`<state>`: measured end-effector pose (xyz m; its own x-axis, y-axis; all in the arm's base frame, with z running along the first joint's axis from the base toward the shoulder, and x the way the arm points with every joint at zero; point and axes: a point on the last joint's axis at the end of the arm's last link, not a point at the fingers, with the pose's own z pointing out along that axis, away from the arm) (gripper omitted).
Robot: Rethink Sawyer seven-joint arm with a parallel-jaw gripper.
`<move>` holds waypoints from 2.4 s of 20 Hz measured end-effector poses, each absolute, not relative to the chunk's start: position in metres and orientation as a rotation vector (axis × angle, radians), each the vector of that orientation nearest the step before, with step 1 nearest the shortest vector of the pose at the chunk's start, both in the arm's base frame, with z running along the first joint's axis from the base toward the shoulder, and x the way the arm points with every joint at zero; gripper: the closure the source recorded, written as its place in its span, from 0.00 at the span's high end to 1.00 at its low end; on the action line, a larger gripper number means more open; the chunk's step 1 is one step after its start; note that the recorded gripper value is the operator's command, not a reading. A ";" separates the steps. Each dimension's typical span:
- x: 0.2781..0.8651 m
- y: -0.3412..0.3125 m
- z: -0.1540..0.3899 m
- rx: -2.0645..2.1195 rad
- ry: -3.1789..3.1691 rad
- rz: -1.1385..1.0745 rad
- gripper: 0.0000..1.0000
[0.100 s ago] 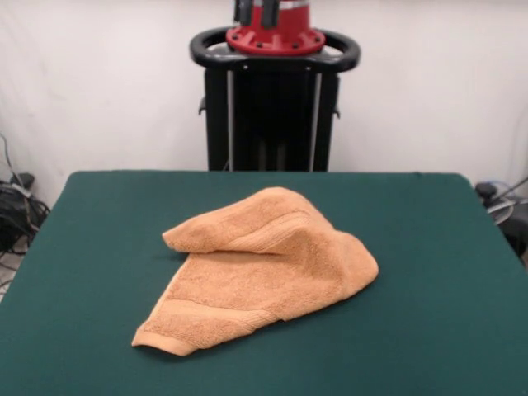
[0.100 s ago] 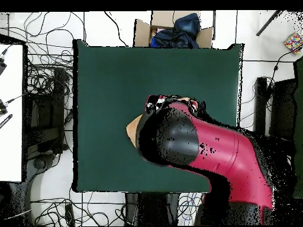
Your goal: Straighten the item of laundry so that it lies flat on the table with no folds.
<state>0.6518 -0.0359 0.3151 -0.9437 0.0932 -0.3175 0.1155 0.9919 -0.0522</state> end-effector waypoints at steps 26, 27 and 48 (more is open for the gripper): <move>0.612 -0.017 0.211 0.005 3.005 -0.091 1.00; 0.611 -0.017 0.209 0.004 3.010 -0.089 1.00; 0.650 -0.062 0.152 -0.024 3.022 -0.053 1.00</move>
